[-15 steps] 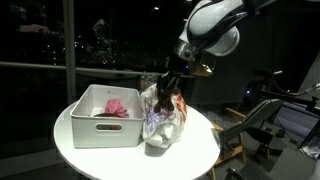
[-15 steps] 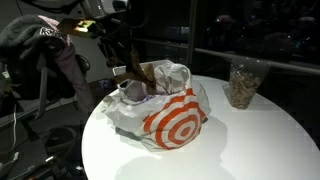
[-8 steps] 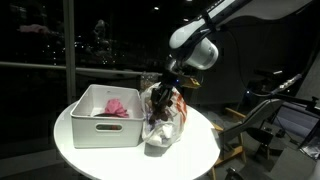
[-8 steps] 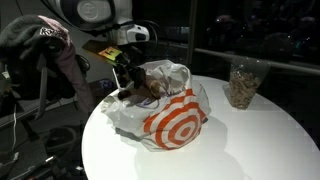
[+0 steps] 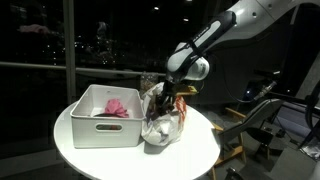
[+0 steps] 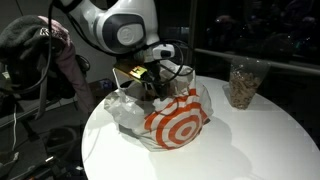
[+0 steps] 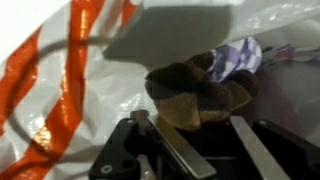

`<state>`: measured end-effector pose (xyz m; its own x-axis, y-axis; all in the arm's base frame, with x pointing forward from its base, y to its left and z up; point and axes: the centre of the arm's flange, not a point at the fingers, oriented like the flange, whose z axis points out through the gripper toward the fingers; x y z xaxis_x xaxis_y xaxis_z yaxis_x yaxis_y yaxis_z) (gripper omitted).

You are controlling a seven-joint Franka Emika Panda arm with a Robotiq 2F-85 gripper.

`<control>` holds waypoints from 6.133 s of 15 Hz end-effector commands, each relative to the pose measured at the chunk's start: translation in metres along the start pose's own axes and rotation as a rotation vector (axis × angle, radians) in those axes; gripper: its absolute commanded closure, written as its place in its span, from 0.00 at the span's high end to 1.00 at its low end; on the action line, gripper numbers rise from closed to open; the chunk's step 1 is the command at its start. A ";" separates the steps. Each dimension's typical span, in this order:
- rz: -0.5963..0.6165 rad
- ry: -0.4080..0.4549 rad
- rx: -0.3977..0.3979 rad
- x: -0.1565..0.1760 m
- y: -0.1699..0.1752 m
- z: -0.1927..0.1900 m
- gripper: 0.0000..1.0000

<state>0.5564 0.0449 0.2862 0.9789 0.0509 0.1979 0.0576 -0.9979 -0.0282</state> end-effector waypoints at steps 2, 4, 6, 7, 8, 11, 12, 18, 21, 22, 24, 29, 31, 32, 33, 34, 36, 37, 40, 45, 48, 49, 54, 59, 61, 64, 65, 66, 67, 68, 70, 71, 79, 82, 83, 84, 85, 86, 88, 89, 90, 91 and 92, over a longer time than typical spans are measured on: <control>0.073 0.032 -0.094 0.020 0.013 0.018 0.28; 0.094 0.037 -0.085 0.019 0.011 0.014 0.42; 0.106 0.053 -0.077 0.015 0.006 -0.004 0.58; 0.111 0.065 -0.082 0.014 0.004 -0.013 0.65; 0.118 0.087 -0.090 0.013 0.002 -0.024 0.72; 0.126 0.151 -0.121 0.017 -0.005 -0.053 0.93; 0.123 0.166 -0.133 0.018 -0.008 -0.061 0.99; -0.007 0.283 -0.082 0.025 -0.055 -0.101 1.00; -0.159 0.341 -0.032 0.033 -0.110 -0.109 1.00; -0.202 0.355 -0.002 0.037 -0.129 -0.108 1.00; -0.261 0.359 0.036 0.044 -0.164 -0.104 1.00; -0.319 0.266 0.088 0.065 -0.222 -0.059 1.00; -0.304 0.216 0.063 0.076 -0.227 -0.035 1.00; -0.298 0.174 0.052 0.081 -0.227 -0.021 1.00; -0.293 0.123 0.035 0.084 -0.226 -0.008 1.00; -0.290 0.085 0.009 0.086 -0.223 0.003 1.00; -0.289 0.018 -0.014 0.089 -0.219 0.021 1.00; -0.295 0.000 -0.017 0.090 -0.222 0.030 1.00; -0.296 -0.078 -0.045 0.092 -0.234 0.060 1.00; -0.308 -0.130 -0.040 0.069 -0.233 0.078 1.00; -0.318 -0.124 -0.037 0.071 -0.236 0.084 1.00; -0.306 -0.111 -0.047 0.074 -0.236 0.091 1.00; -0.310 -0.088 -0.043 0.076 -0.233 0.115 0.80; -0.294 -0.075 -0.041 0.075 -0.224 0.119 0.42; -0.290 -0.068 -0.039 0.074 -0.223 0.112 0.28; -0.284 -0.073 -0.028 0.072 -0.224 0.097 0.08; -0.282 -0.067 -0.028 0.072 -0.223 0.091 0.07; -0.273 -0.053 -0.022 0.072 -0.222 0.082 0.09; -0.268 -0.033 -0.029 0.073 -0.220 0.069 0.07; -0.259 -0.006 -0.027 0.075 -0.218 0.055 0.08; -0.225 0.087 -0.014 0.079 -0.211 0.021 0.09; -0.206 0.137 -0.006 0.080 -0.206 0.002 0.09; -0.093 0.429 0.014 0.029 -0.149 -0.125 0.09; -0.075 0.534 0.040 -0.007 -0.127 -0.157 0.08; -0.043 0.574 0.047 -0.020 -0.119 -0.167 0.08; -0.015 0.602 0.053 -0.033 -0.109 -0.176 0.08; 0.020 0.619 0.055 -0.046 -0.097 -0.184 0.09; 0.058 0.618 0.059 -0.057 -0.082 -0.190 0.09; 0.136 0.588 0.051 -0.065 -0.055 -0.187 0.10; 0.169 0.569 0.052 -0.067 -0.044 -0.184 0.11; 0.193 0.540 0.052 -0.066 -0.033 -0.176 0.12; 0.209 0.517 0.058 -0.065 -0.025 -0.167 0.12; 0.222 0.483 0.064 -0.061 -0.021 -0.155 0.12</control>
<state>0.4635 0.0726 0.4405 0.7393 -0.1509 0.6563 -0.0780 -0.9872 -0.1390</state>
